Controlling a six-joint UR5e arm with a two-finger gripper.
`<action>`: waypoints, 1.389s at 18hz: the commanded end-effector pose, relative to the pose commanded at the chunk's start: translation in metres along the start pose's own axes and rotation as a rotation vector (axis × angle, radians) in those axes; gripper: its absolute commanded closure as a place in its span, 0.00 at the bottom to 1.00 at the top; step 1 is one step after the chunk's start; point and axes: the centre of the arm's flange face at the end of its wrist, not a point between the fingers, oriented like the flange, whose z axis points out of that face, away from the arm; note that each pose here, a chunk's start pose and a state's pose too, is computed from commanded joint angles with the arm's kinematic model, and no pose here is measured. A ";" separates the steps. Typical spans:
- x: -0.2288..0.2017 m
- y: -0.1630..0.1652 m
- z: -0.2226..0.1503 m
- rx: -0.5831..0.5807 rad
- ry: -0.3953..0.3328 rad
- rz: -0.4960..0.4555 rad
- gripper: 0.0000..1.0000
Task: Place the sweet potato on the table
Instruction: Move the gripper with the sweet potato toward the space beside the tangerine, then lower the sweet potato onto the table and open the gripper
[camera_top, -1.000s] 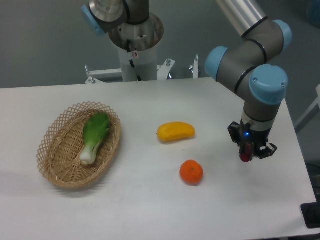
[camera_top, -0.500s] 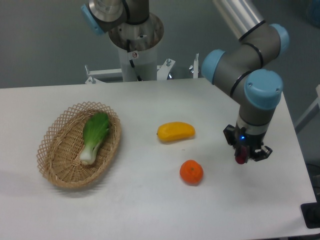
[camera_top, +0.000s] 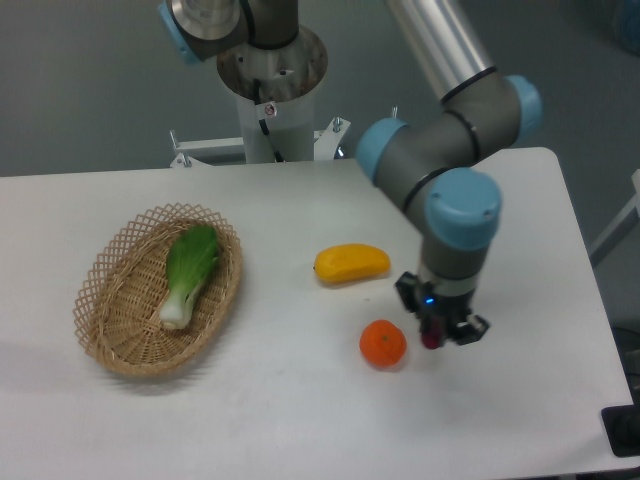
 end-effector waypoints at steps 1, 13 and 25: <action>0.008 -0.010 0.002 0.000 0.005 0.004 0.81; 0.093 -0.077 0.060 -0.041 0.108 0.027 0.73; 0.090 -0.080 0.049 -0.026 0.086 0.034 0.00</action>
